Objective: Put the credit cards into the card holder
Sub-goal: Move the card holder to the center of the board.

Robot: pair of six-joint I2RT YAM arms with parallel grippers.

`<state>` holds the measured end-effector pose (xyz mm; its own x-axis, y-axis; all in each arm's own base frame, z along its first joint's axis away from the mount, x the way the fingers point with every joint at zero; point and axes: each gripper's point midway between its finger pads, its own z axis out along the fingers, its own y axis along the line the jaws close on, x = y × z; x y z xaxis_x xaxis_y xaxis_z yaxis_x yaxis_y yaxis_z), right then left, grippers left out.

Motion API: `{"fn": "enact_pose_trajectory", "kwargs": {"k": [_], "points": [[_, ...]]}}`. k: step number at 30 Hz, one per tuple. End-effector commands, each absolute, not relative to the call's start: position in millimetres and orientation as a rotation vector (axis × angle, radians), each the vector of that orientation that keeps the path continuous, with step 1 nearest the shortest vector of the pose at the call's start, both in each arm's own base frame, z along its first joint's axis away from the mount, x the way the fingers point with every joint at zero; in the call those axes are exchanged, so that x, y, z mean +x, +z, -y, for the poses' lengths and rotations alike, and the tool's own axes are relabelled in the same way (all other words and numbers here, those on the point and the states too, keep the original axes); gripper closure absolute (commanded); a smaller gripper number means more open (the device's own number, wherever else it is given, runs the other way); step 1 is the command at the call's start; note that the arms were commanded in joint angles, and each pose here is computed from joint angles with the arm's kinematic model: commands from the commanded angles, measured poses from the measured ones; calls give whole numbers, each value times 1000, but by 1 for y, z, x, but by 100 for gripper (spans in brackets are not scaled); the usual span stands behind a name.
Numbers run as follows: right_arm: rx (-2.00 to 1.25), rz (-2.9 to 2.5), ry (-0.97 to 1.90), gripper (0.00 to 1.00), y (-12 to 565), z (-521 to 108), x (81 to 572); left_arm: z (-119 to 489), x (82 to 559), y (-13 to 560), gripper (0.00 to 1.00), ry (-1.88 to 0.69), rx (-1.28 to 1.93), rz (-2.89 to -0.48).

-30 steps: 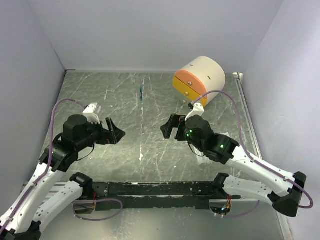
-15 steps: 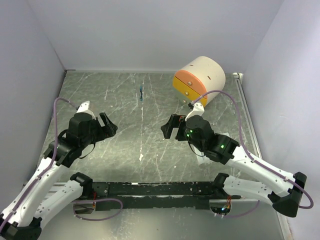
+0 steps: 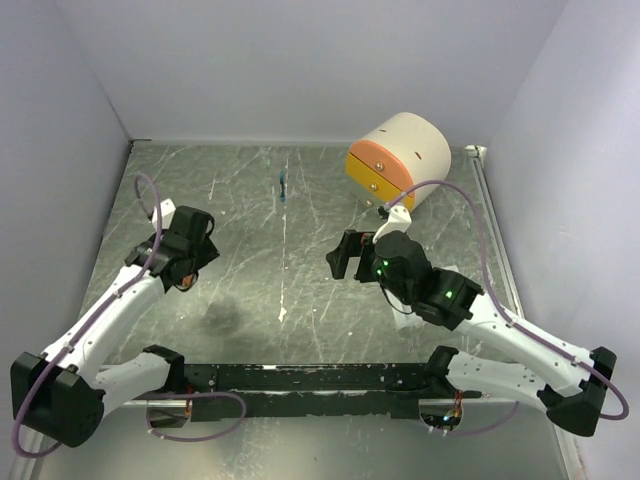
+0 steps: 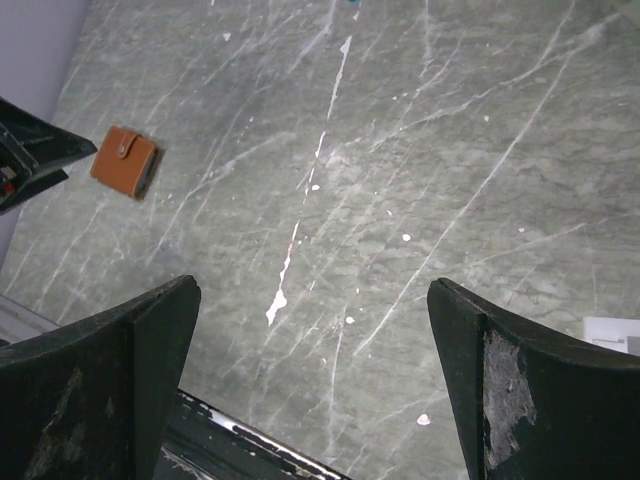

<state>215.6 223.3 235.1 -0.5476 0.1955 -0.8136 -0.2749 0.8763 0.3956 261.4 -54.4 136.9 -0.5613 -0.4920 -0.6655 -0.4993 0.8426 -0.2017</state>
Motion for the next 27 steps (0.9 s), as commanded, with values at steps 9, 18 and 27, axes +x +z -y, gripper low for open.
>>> {"fn": "enact_pose_trajectory", "kwargs": {"k": [9,18,27], "points": [[-63,-1969,650,0,262,-211,211,-10,304,114,29,59,-1146,-2159],[-74,-1975,628,0,266,-207,210,-62,314,70,28,61,-1431,-2104],[-64,-1959,592,0,275,-196,209,-65,326,47,27,-15,-1443,-2176]]}}
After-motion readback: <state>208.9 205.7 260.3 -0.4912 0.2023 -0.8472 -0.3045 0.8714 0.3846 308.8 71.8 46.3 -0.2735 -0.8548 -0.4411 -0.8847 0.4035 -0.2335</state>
